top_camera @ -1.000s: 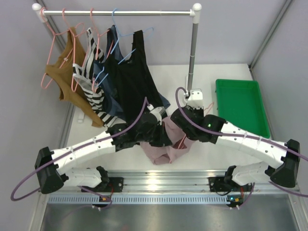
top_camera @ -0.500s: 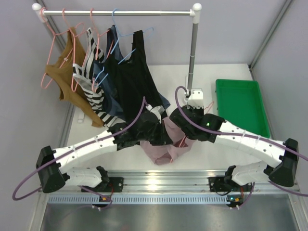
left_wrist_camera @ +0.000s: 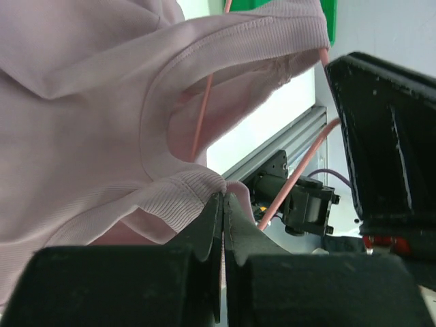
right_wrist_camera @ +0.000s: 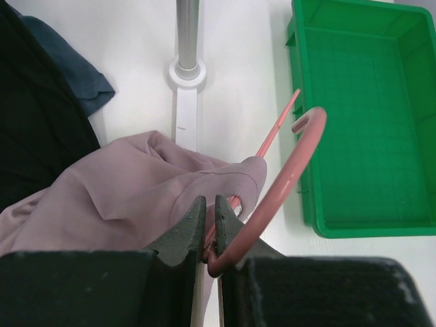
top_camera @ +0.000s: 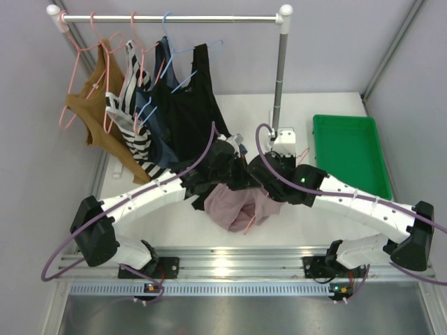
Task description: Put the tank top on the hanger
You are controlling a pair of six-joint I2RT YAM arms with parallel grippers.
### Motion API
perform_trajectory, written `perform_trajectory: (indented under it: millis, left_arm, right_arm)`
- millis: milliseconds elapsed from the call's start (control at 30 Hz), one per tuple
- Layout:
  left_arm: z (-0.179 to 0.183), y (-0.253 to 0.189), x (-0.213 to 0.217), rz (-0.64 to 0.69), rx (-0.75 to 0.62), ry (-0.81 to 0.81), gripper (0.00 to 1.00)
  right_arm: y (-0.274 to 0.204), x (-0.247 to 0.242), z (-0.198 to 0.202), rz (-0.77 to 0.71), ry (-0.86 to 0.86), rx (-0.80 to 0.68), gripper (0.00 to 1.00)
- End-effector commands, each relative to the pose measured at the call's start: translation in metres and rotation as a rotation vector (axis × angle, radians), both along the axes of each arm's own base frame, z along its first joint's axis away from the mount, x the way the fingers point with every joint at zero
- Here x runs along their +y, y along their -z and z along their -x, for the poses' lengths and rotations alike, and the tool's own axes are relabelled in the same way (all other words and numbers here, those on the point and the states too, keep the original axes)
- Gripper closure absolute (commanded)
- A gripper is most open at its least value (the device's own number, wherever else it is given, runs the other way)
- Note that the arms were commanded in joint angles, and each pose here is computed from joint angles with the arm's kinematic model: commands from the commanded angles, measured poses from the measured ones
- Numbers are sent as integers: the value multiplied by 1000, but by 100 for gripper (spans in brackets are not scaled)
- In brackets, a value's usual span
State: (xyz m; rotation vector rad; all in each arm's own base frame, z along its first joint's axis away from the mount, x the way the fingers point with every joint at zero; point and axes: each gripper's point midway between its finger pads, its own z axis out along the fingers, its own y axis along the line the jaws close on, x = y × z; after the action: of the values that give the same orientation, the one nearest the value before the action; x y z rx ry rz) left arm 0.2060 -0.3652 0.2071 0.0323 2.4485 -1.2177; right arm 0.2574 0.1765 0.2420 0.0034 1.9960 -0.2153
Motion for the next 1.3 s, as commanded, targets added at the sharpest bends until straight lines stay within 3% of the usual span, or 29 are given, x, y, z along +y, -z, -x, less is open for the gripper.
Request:
perform_trajectory:
  millis: [0,67,167,300,733,933,1267]
  left_arm:
    - [-18,-41,-16,104,-105,15,100]
    - [-21,-45,-18,106,-136,24,93]
    - [-21,-49,-16,104,-175,47,72]
    - [-16,-52,-12,101,-241,91,56]
    - [27,-36,40,32,-400,166,54]
    - [59,-20,22,-45,-468,232,53]
    - [63,-7,9,-232,-587,162,53]
  right_arm:
    - [-27,2,-3,-89,12,-57,100]
    - [-28,2,-3,-89,12,-58,100]
    - [-27,1,-2,-90,10,-54,100]
    - [-25,1,-2,-80,8,-47,100]
    - [-25,2,-2,-83,6,-41,100]
    - [-24,3,-2,-83,7,-35,100]
    - [-25,1,0,-87,7,-33,100]
